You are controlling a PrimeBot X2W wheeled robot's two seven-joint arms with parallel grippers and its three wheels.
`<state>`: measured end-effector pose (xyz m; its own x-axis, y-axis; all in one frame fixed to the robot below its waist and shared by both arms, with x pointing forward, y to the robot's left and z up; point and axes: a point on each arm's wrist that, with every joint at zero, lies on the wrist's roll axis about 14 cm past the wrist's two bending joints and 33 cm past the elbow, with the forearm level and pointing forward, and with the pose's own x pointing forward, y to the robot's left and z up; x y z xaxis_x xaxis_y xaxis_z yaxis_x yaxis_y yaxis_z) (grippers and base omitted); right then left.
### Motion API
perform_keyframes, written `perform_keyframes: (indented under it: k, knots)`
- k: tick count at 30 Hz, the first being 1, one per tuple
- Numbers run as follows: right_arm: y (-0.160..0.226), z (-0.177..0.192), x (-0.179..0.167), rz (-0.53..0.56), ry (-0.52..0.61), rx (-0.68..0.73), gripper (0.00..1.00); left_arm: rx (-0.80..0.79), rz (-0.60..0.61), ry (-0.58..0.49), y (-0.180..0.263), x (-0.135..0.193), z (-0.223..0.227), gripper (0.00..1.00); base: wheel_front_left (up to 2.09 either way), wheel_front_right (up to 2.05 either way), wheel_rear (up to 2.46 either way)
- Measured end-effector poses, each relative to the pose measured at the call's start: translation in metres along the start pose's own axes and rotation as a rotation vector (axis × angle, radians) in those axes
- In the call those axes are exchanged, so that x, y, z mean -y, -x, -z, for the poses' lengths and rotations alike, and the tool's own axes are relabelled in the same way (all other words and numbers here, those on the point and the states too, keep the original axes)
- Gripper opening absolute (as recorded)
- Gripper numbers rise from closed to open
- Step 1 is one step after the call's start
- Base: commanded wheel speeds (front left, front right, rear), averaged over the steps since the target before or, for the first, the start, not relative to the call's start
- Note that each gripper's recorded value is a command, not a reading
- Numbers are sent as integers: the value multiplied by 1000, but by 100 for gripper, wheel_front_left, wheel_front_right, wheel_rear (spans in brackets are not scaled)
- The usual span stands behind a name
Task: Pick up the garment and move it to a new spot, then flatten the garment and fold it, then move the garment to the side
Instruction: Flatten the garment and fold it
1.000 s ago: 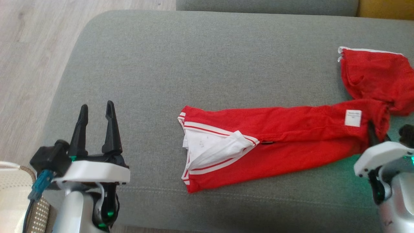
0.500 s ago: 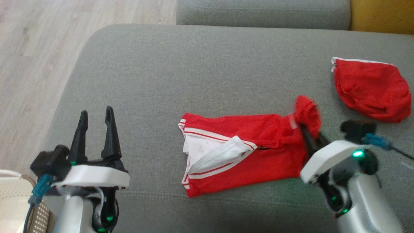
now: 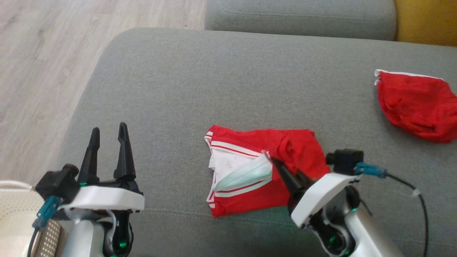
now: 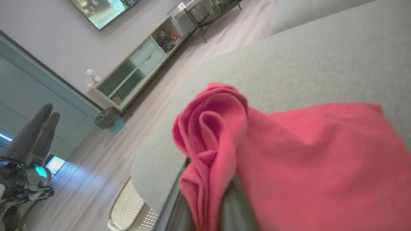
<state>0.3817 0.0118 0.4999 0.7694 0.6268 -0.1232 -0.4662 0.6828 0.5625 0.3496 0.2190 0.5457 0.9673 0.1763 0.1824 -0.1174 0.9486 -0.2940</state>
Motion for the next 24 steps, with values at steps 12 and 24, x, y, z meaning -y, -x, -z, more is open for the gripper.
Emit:
perform_keyframes:
  k: [12, 24]
  knots:
    - [-43, 36, -15, -71, -69, -61, 0, -33, -69, 3, 6, -20, 9, 100, 0, 0, 0]
    - [-55, 93, -20, -93, -56, -232, 87, -49, -122, -3, 12, -36, 12, 100, 0, 0, 0]
